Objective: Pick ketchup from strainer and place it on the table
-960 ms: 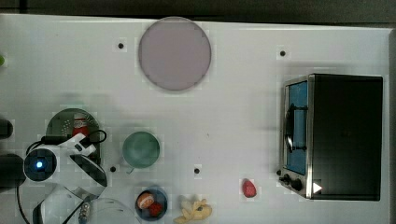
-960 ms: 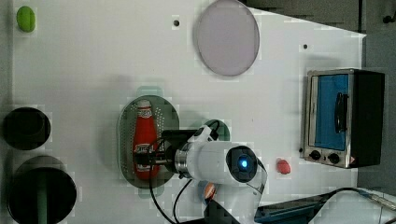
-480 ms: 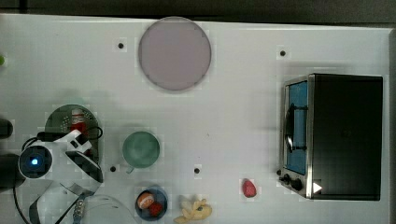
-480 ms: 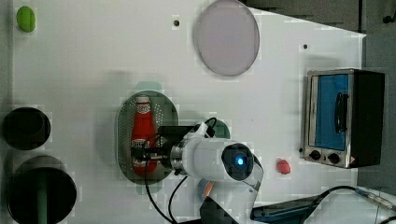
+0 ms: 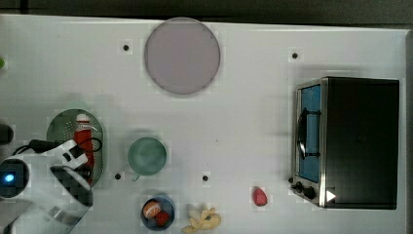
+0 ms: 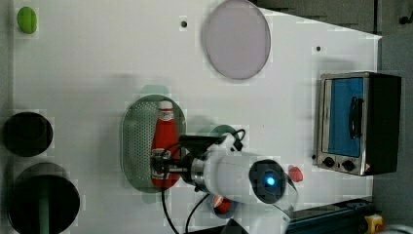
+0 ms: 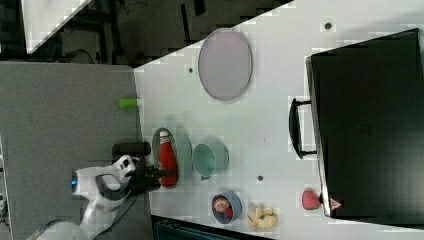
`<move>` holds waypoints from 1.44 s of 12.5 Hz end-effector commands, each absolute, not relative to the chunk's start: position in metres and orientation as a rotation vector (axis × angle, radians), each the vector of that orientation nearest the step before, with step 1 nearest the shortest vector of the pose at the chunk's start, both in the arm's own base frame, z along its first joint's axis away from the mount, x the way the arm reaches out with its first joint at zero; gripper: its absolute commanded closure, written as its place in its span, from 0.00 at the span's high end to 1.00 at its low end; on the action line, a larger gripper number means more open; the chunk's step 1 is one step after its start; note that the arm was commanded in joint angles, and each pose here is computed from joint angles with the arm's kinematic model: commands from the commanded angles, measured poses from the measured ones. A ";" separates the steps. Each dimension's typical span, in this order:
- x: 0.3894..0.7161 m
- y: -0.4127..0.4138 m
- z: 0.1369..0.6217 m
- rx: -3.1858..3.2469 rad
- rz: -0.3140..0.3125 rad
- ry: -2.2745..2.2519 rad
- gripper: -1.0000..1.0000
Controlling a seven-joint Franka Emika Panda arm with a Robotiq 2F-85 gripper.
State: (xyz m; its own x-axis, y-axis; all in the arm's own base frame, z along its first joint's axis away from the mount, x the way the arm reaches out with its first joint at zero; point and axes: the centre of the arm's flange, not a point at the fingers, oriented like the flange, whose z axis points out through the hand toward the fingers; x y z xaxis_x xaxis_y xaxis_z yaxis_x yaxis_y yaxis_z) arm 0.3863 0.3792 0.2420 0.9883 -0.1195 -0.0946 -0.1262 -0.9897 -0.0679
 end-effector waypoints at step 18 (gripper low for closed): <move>0.566 0.096 0.457 -3.031 0.020 0.508 0.61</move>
